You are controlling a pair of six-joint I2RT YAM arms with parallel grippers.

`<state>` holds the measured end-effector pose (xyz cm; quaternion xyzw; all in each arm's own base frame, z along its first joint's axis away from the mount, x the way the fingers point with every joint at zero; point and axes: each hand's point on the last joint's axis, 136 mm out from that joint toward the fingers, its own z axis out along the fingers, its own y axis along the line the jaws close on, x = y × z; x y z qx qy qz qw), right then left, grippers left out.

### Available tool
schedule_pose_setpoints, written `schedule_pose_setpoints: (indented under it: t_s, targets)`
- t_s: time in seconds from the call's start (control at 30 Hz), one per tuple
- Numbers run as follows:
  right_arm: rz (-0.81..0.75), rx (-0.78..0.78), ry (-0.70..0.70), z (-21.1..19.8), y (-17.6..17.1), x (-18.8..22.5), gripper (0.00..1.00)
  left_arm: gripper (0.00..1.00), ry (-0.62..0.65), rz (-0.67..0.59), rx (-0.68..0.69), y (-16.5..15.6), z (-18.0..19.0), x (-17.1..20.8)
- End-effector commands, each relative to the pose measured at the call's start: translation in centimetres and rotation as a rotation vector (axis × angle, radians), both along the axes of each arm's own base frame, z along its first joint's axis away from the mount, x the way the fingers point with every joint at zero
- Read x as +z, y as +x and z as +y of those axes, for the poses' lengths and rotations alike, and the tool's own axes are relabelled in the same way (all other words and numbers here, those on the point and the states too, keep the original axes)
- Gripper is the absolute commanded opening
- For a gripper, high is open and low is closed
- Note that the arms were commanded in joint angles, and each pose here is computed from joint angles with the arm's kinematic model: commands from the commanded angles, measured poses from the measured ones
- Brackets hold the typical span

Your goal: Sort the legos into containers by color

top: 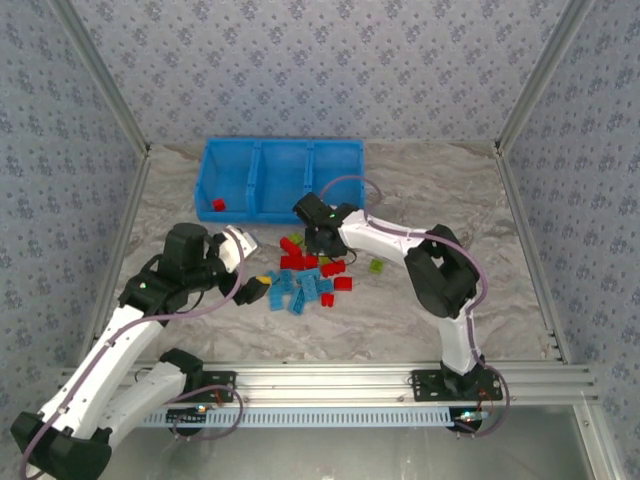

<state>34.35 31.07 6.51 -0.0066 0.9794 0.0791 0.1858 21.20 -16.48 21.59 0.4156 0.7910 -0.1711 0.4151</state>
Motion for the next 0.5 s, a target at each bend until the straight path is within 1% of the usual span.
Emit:
schedule_pose_setpoints:
  t_s: [0.0, 0.07, 0.1, 0.17, 0.27, 0.33, 0.4, 0.43, 0.47]
  targets:
    - [-0.051, -0.023, -0.004, -1.5, -0.6, 3.0, 0.24, 0.99, 0.008, -0.058, -0.029, 0.2, -0.2, 0.8]
    - [-0.089, -0.032, -0.002, -2.3, -0.9, 4.5, 0.15, 0.99, 0.001, -0.076, -0.026, 0.2, -0.1, 1.1]
    - [-0.111, -0.036, 0.008, -2.8, -1.0, 5.7, 0.14, 0.99, -0.003, -0.089, -0.024, 0.2, -0.1, 1.2]
    - [-0.162, -0.029, 0.016, -3.3, -1.0, 7.9, 0.13, 0.99, -0.015, -0.111, -0.021, 0.1, 0.0, 1.5]
    - [-0.263, 0.023, 0.006, -3.8, -0.5, 11.9, 0.13, 0.99, -0.033, -0.140, -0.017, 0.1, 0.0, 1.9]
    - [-0.357, 0.061, -0.029, -4.1, 0.6, 14.2, 0.12, 0.99, -0.047, -0.155, -0.019, 0.1, -0.1, 2.1]
    - [-0.429, 0.072, -0.073, -4.6, 2.5, 15.6, 0.12, 0.99, -0.061, -0.170, -0.028, 0.0, -0.3, 2.3]
    - [-0.440, 0.069, -0.076, -4.7, 3.6, 16.0, 0.11, 0.99, -0.064, -0.174, -0.029, 0.1, -0.3, 2.3]
    - [-0.418, 0.074, -0.076, -4.7, 4.6, 15.5, 0.11, 0.99, -0.065, -0.176, -0.031, 0.1, -0.4, 2.2]
